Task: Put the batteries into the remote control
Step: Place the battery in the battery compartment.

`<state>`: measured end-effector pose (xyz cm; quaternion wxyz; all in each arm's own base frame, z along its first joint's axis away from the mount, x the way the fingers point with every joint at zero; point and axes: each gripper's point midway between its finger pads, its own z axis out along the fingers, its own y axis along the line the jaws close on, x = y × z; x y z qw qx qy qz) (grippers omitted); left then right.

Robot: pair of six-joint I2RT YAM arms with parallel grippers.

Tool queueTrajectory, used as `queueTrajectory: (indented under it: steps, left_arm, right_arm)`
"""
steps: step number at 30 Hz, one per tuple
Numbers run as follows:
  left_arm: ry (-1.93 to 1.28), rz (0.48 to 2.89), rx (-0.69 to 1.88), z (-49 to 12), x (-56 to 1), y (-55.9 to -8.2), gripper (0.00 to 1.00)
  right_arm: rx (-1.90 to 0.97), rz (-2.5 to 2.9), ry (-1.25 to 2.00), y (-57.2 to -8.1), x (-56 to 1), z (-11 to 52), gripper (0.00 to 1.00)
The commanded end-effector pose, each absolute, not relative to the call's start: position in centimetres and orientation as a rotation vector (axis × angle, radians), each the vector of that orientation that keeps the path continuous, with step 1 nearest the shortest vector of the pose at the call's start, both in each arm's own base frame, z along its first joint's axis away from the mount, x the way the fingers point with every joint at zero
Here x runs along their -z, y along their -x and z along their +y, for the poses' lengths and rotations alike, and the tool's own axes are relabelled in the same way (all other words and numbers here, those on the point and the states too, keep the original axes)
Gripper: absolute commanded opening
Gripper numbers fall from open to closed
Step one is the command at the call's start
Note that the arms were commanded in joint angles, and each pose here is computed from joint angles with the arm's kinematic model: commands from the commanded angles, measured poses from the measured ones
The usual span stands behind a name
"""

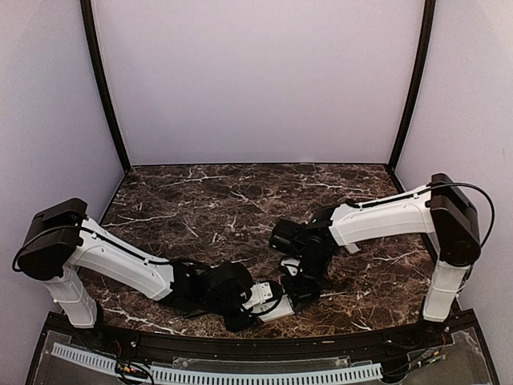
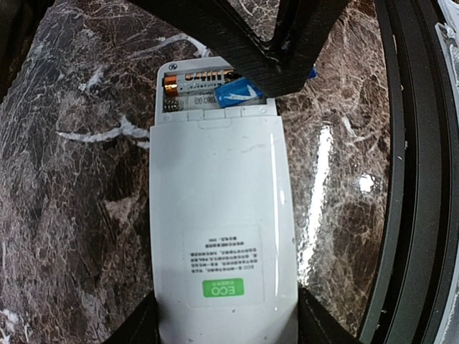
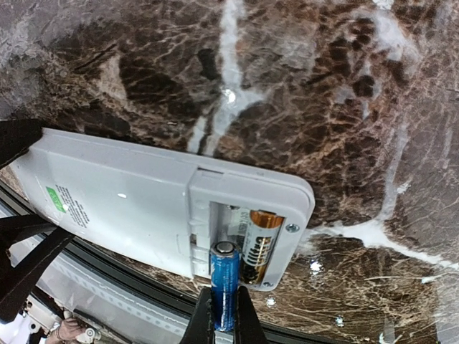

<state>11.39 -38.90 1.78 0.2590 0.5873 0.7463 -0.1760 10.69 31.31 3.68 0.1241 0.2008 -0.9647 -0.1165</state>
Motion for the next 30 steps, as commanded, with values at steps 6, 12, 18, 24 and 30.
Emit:
queueTrajectory:
  steps: [6,12,18,24,30]
  left_arm:
    - [-1.715,2.085,0.367,-35.7,2.3,-10.1,0.41]
    - [-1.714,2.065,0.374,-35.9,2.0,-10.0,0.42]
    - [-1.73,2.046,0.392,-36.1,1.9,-9.7,0.43]
    - [-1.735,2.047,0.403,-36.1,2.0,-9.5,0.43]
    - [-1.727,2.052,0.414,-36.1,2.0,-9.4,0.43]
  right_arm:
    - [0.206,-2.756,-0.61,-10.7,-2.9,31.1,0.0]
    - [0.167,-2.732,-0.603,-10.9,-2.1,30.7,0.0]
    - [0.169,-2.739,-0.607,-12.4,-1.5,31.5,0.0]
    - [0.138,-2.759,-0.6,-13.6,-0.9,31.5,0.0]
    - [0.182,-2.859,-0.574,-15.6,-1.6,32.7,0.0]
